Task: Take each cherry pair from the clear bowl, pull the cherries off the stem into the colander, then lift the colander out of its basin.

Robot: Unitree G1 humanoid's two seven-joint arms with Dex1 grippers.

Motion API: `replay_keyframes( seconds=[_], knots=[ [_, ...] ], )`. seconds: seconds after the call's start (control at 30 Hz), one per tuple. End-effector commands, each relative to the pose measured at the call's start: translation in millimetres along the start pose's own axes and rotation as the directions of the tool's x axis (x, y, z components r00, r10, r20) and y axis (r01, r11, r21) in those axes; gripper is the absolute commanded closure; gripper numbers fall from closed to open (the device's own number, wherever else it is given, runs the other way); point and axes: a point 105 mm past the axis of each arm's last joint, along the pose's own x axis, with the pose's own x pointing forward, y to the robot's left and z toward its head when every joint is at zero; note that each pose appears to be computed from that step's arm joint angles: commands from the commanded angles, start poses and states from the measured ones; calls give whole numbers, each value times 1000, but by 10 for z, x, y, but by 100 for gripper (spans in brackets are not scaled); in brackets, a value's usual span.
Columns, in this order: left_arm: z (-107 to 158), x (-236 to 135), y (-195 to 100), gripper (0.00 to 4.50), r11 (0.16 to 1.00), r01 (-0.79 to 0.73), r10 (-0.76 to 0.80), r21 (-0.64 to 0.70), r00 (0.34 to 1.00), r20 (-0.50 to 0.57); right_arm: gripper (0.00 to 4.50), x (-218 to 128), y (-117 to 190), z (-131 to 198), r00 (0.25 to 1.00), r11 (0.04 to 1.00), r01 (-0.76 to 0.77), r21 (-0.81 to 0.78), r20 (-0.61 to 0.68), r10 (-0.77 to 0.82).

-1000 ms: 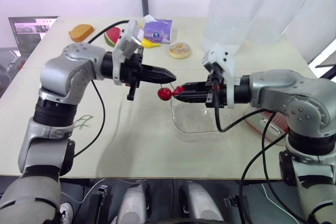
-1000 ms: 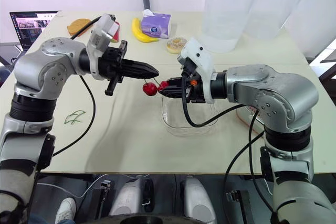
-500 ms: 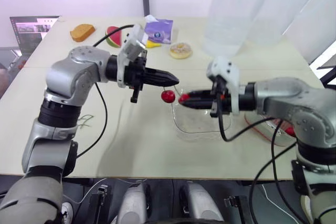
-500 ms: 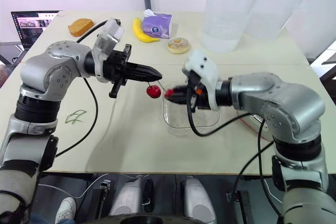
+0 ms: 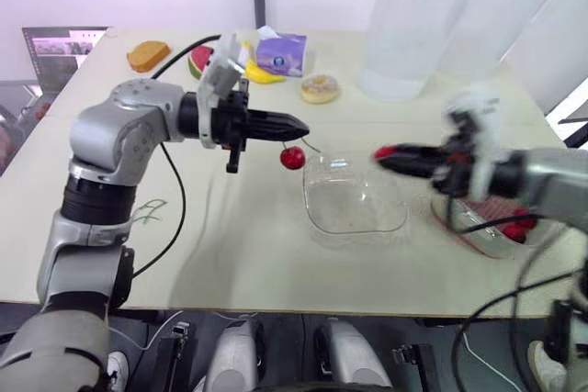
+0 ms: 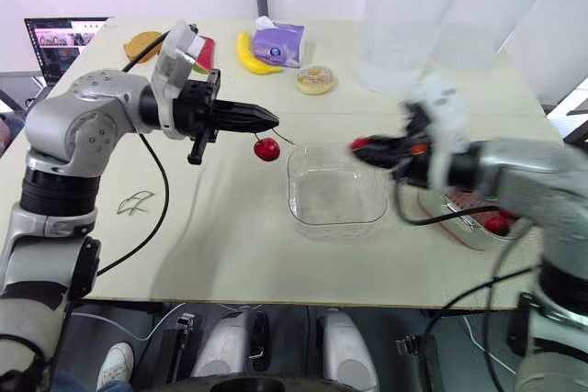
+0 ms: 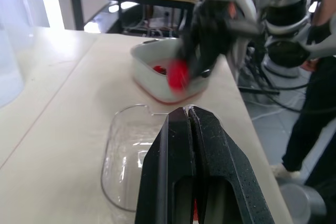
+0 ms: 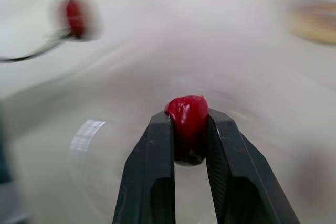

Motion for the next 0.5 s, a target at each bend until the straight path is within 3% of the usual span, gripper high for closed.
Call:
replay_keyframes(
  seconds=[0.03,0.3,0.33,0.4,0.5],
  knots=[
    [158,-6,-69,450,999,14,-16,46,999,34,409,-382,-361,-75,972,972,233,27,0,-234],
    [158,25,-90,450,999,31,-32,33,999,39,409,-618,-570,-566,893,906,422,41,-188,-408],
    [160,28,-89,450,999,32,-33,34,999,39,337,-625,-591,-600,883,898,438,32,-202,-424],
    [165,34,-84,450,999,33,-35,34,999,39,280,-613,-585,-614,883,899,437,26,-205,-423],
    [168,42,-68,450,999,34,-35,35,999,40,130,-576,-539,-555,901,913,407,35,-178,-396]
  ],
)
